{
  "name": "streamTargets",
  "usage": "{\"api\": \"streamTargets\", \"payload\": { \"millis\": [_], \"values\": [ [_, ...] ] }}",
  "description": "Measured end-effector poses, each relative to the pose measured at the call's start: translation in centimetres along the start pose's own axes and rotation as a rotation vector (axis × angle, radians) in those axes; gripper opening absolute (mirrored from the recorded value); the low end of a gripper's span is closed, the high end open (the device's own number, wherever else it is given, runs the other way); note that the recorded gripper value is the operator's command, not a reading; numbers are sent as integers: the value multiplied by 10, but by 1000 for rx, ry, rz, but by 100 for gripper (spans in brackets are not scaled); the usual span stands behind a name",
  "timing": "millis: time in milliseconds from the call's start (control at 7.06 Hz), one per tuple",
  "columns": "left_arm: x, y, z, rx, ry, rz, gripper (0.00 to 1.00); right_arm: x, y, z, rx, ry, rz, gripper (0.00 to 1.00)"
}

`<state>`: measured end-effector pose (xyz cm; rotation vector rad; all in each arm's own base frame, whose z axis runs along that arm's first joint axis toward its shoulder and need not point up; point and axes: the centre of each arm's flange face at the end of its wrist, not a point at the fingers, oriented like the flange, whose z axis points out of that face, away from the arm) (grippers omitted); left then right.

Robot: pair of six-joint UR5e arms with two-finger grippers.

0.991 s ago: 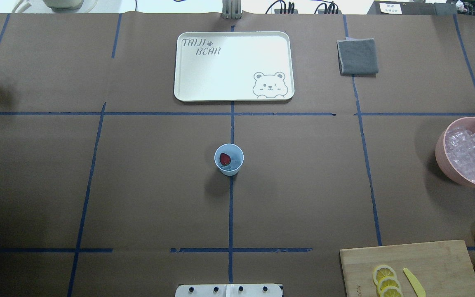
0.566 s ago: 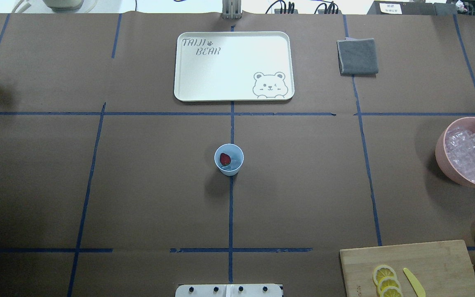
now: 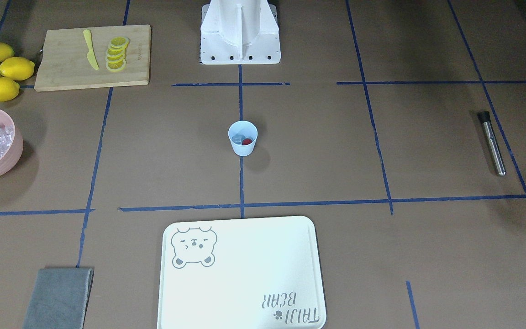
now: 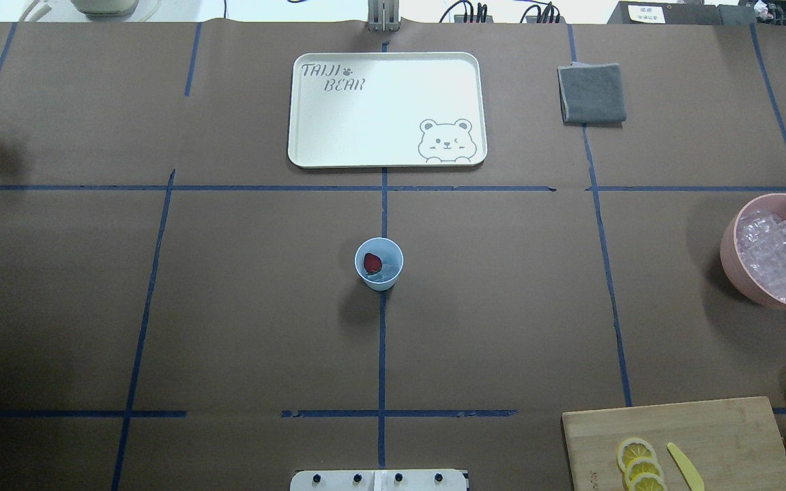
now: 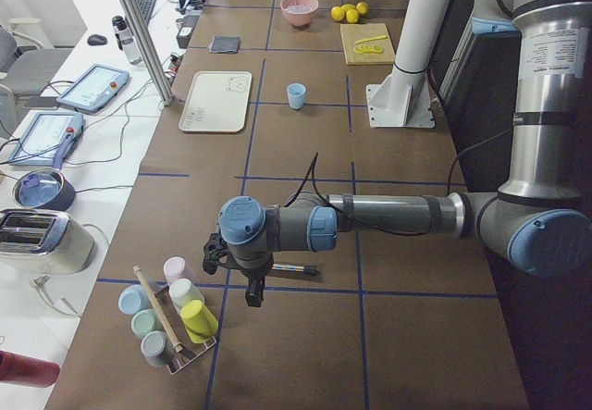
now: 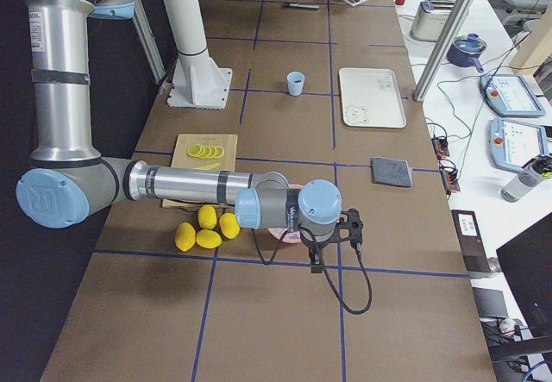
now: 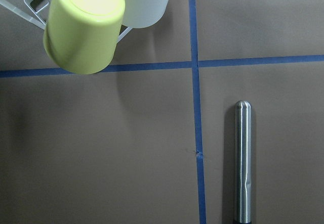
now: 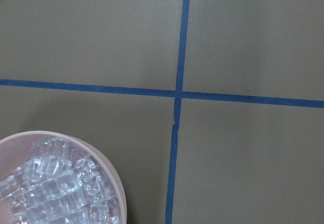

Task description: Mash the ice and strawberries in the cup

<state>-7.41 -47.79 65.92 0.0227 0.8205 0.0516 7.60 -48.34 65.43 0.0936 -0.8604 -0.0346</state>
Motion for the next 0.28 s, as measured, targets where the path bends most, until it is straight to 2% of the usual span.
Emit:
{"api": "streamTargets", "payload": {
  "millis": [283],
  "values": [
    [0, 0, 0, 0, 0, 0, 100, 0, -1, -1, 2, 3, -2, 100]
  ]
}}
